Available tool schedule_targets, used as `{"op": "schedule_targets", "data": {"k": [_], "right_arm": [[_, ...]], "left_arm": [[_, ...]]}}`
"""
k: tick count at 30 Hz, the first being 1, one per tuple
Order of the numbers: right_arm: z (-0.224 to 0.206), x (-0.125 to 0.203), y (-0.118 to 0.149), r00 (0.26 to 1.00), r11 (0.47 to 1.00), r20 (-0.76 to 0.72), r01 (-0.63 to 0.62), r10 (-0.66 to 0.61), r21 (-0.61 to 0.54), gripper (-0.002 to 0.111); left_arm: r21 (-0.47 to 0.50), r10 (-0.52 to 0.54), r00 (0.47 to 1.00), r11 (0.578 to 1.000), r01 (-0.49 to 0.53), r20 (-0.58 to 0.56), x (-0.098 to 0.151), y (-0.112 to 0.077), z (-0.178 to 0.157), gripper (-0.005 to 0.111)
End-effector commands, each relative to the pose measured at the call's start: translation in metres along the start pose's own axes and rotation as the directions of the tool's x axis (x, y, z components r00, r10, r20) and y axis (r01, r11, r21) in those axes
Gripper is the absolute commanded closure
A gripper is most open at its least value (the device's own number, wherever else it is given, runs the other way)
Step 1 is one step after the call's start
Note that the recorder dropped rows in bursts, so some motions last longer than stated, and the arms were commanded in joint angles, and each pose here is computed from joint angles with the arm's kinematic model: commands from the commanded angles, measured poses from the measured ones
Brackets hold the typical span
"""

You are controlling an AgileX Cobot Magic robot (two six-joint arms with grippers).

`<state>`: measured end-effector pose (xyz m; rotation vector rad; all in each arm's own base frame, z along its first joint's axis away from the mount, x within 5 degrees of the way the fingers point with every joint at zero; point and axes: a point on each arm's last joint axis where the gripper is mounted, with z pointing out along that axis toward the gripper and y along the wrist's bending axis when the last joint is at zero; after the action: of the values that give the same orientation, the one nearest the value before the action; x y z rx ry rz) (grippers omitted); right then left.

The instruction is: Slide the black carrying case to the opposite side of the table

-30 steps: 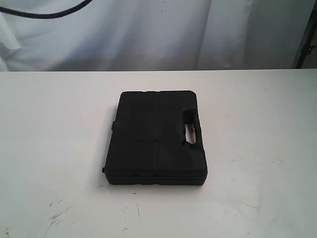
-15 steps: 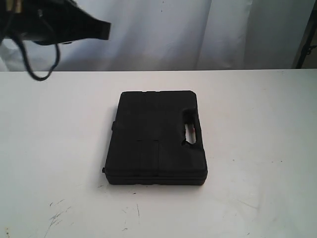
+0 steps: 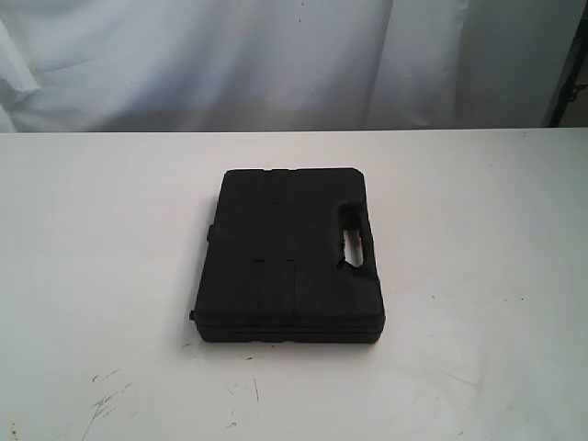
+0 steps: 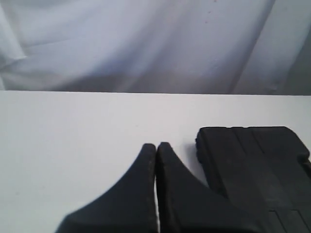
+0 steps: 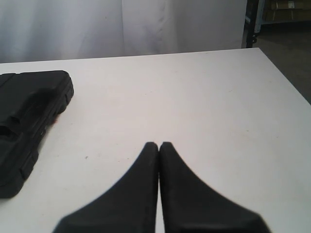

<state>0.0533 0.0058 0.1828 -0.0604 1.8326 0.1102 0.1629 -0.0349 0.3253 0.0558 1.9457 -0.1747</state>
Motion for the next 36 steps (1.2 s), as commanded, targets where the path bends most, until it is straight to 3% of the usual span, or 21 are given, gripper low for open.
{"op": "schedule_targets", "data": {"k": [1, 9, 17, 31, 36], "right_arm": [[0.0, 0.001, 0.0, 1.0, 1.0, 0.003, 0.0, 0.0, 0.007, 0.108], [0.0, 0.001, 0.0, 1.0, 1.0, 0.003, 0.0, 0.0, 0.007, 0.108], [0.0, 0.001, 0.0, 1.0, 1.0, 0.003, 0.0, 0.0, 0.007, 0.108], [0.0, 0.001, 0.0, 1.0, 1.0, 0.003, 0.0, 0.0, 0.007, 0.108], [0.0, 0.001, 0.0, 1.0, 1.0, 0.003, 0.0, 0.0, 0.007, 0.108]], "left_arm": [[-0.074, -0.059, 0.997, 0.995, 0.062, 0.044, 0.029, 0.018, -0.023, 0.107], [-0.146, -0.106, 0.99, 0.982, 0.119, 0.095, 0.074, 0.032, -0.045, 0.107], [-0.135, -0.143, 0.982, 0.978, 0.16, 0.123, 0.107, 0.033, -0.053, 0.107], [-0.096, -0.143, 0.973, 0.982, 0.162, 0.181, 0.12, 0.032, -0.05, 0.107], [-0.059, -0.117, 0.977, 0.99, 0.13, 0.178, 0.138, 0.03, -0.052, 0.107]]}}
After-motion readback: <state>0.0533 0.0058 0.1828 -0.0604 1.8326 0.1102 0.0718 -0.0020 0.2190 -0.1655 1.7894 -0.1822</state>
